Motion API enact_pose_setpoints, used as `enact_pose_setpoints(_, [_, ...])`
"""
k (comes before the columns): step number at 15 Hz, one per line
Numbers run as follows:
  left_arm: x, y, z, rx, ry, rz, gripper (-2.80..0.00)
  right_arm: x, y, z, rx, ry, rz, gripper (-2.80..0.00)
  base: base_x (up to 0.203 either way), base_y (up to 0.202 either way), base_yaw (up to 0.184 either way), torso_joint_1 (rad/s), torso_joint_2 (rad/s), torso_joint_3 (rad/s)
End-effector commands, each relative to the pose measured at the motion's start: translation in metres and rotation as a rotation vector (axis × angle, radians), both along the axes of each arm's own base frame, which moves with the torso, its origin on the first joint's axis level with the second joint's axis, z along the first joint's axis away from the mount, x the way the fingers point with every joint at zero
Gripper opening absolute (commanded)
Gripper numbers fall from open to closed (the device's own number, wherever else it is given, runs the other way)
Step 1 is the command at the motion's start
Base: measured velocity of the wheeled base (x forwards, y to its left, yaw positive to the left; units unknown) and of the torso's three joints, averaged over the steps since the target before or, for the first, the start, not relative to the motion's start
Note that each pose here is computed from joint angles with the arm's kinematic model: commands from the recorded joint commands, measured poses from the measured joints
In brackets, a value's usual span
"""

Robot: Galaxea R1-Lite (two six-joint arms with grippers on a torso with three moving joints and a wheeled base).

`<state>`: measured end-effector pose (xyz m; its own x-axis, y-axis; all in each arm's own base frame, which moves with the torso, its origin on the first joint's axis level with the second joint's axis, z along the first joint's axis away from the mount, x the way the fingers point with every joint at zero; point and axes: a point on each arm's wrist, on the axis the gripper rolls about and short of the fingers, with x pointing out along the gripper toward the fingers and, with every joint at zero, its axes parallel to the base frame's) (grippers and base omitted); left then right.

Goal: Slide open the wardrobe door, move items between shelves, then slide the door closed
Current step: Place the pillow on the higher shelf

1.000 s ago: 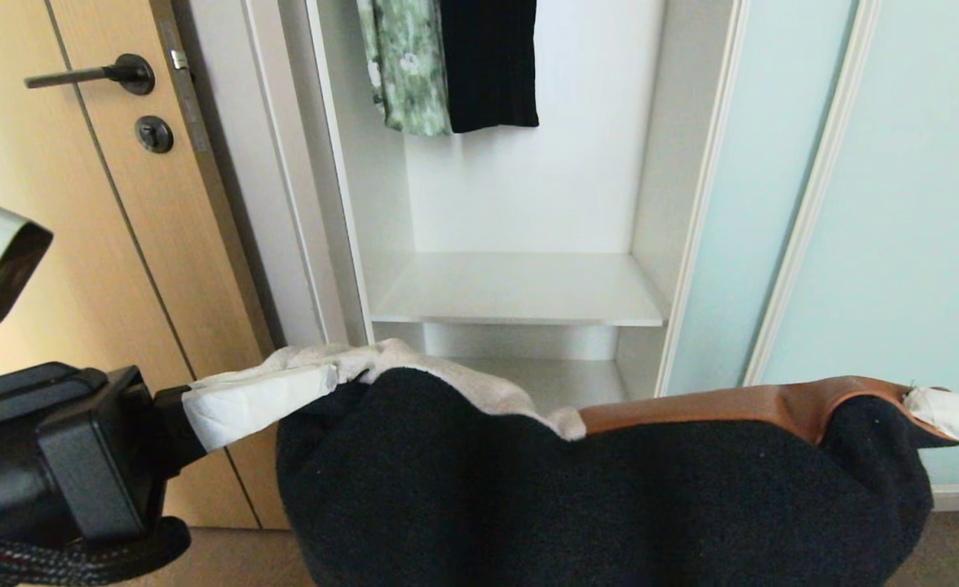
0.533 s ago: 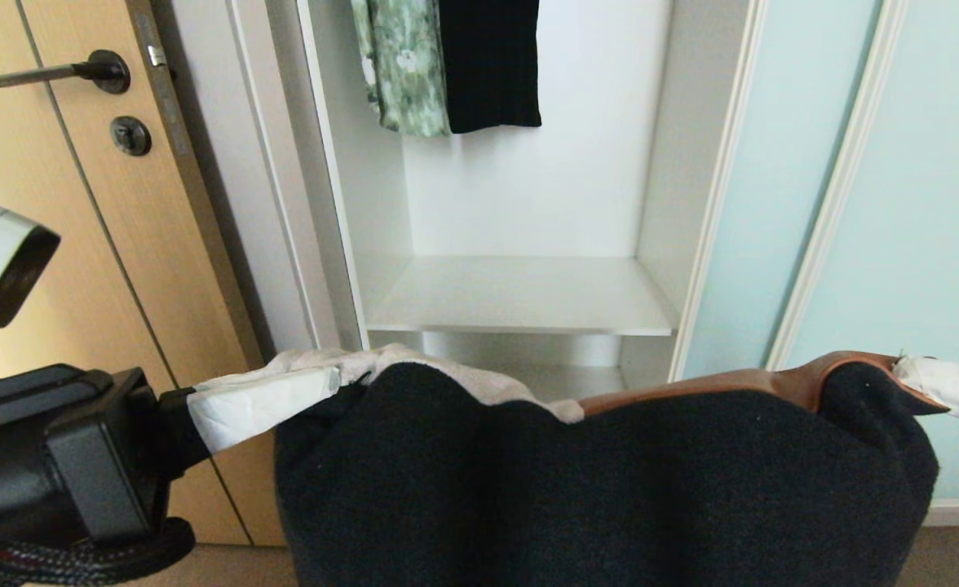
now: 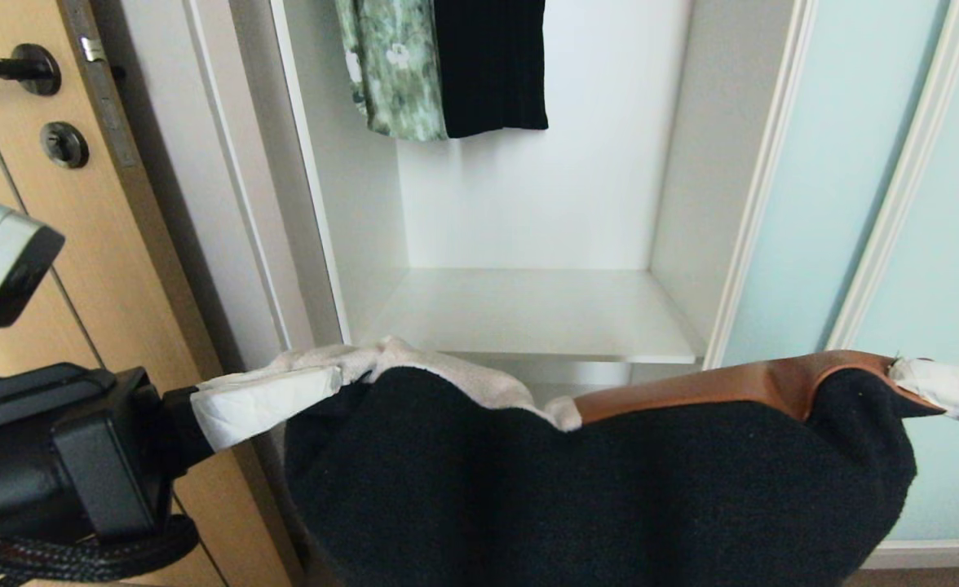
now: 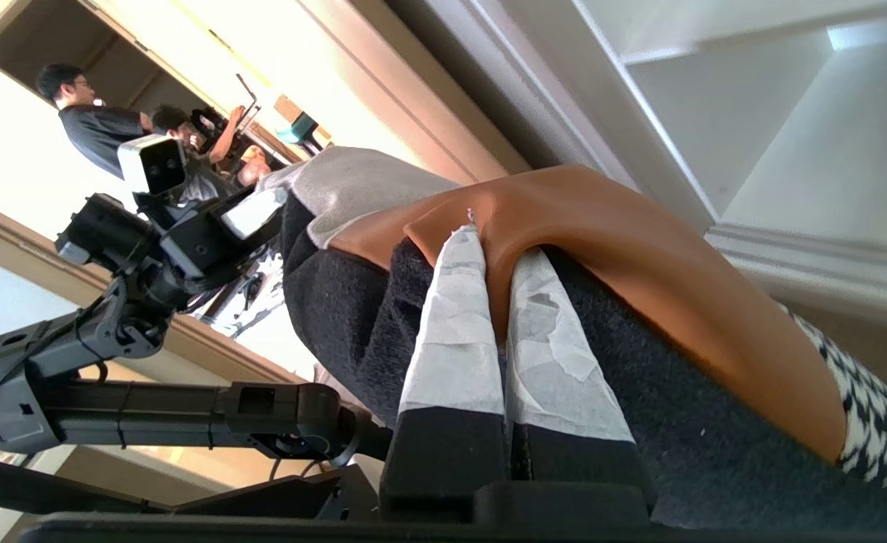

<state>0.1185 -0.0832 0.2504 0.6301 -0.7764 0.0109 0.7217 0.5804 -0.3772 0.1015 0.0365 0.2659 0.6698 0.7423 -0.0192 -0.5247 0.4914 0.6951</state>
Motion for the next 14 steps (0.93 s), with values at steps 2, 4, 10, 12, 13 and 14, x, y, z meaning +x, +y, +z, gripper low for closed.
enact_pose_setpoints(2, [0.0012,-0.0008,-0.0013,0.001,0.006,-0.002,-2.80,0.0013,0.0004,-0.0008,0.002,0.008,0.005,-2.80,0.197,0.000,-0.001,0.002,0.00,0.004])
enact_pose_setpoints(4, [0.0012,-0.0008,-0.0017,0.002,0.008,-0.002,-2.80,0.0017,0.0005,-0.0009,0.002,0.009,0.005,-2.80,0.195,0.000,0.002,0.005,0.00,0.005])
enact_pose_setpoints(10, [0.0023,-0.0016,-0.0044,0.011,0.016,-0.005,-2.80,0.0017,0.0005,-0.0010,0.001,0.010,0.005,-2.80,0.194,0.000,0.001,0.001,0.00,0.002])
enact_pose_setpoints(12, [0.0012,-0.0017,-0.0022,0.008,0.006,-0.027,-2.80,0.0025,0.0007,-0.0012,0.001,0.012,0.005,-2.80,0.187,0.000,0.001,0.006,0.00,-0.001])
enact_pose_setpoints(13, [-0.0020,-0.0002,-0.0010,0.001,-0.003,-0.049,-2.80,0.0040,0.0011,-0.0016,0.000,0.017,0.005,-2.80,0.113,0.000,0.001,0.012,0.00,0.001])
enact_pose_setpoints(14, [-0.0038,0.0007,0.0015,-0.004,-0.012,-0.067,-2.80,0.0057,0.0015,-0.0016,-0.001,0.021,0.005,-2.80,0.000,0.000,0.000,0.000,0.00,0.000])
